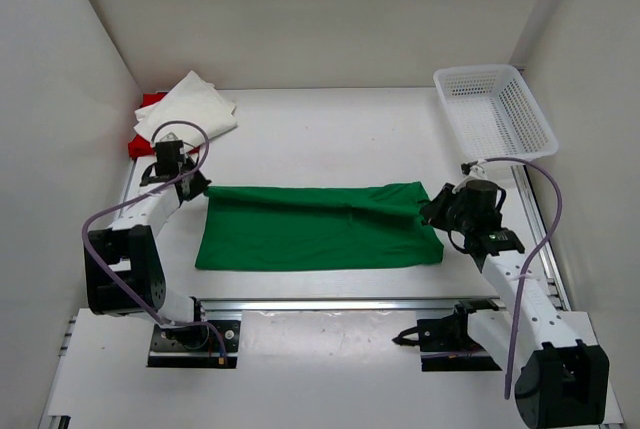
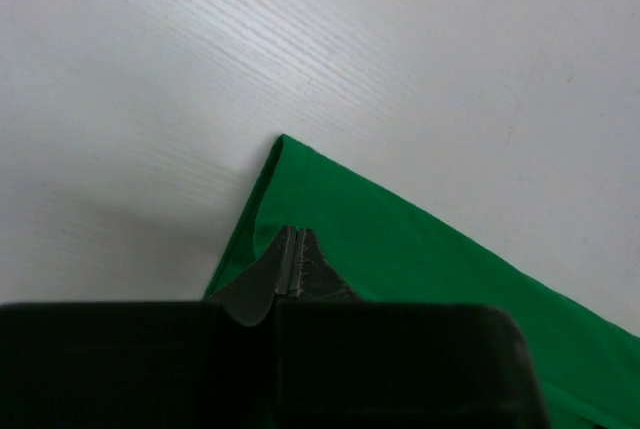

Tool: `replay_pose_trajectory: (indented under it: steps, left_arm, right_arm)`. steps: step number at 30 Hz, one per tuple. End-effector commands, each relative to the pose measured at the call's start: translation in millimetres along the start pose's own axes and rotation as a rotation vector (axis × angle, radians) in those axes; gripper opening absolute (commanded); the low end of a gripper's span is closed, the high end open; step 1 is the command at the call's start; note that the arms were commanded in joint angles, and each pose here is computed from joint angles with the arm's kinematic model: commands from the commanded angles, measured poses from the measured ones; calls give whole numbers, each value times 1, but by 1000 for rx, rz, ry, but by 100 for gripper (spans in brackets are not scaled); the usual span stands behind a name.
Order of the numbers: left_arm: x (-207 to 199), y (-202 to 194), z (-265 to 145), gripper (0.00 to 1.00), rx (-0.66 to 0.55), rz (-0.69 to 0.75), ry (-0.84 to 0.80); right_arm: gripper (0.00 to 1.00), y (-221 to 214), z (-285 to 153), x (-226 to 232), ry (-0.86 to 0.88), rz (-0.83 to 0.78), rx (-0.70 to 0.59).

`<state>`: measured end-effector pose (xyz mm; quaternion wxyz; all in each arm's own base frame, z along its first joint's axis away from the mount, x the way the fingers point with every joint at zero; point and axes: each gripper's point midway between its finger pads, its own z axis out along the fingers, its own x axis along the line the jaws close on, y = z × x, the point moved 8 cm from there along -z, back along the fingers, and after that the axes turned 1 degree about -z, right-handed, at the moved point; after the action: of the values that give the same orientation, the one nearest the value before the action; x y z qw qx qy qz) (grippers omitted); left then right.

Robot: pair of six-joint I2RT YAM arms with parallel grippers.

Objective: Fold and stack the t-shirts
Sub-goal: Fold the other side of the tshirt into a rectangle

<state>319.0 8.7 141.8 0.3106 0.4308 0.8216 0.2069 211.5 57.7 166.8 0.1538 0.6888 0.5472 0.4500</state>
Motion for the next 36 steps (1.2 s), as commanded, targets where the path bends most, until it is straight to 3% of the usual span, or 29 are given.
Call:
replay_pose_trajectory:
  steps: [1,9,13,16,17,20,23,24,25,26,30,36]
  left_arm:
    - [2,2,-11,0,-24,-6,-22]
    - [7,-18,-10,1,42,-9,-18]
    - [25,-26,-9,17,91,-201,-70]
    - [32,-23,-19,39,15,-291,-100]
    - [30,-16,-27,41,-42,-301,-104]
    - [7,-8,-48,39,-185,-249,-173]
    - [-24,-12,-60,37,-233,-158,-262]
    - [-42,-23,-62,36,-207,-115,-307]
    - [-56,-33,-63,36,-183,-74,-357]
    - [-60,-40,-62,34,-161,-55,-357]
    - [-95,-83,-58,32,-55,85,-455]
    - [-114,-128,-57,31,37,218,-506]
  right_arm:
    - [0,-3,-7,0,45,41,-30]
    - [0,-35,-9,-8,29,90,11]
    - [0,-59,-5,-16,45,166,48]
    - [3,-59,-7,-18,27,155,30]
    - [6,-55,-8,-18,17,146,25]
    - [22,-41,-13,-13,-16,91,-9]
    - [26,-27,-17,3,-22,27,-45]
    - [25,-26,-13,10,-1,-5,-40]
    - [18,-28,-6,19,26,-31,-16]
    - [1,-27,-3,25,46,-45,-14]
    - [0,-28,36,61,146,-191,76]
    - [32,-21,88,74,235,-220,130]
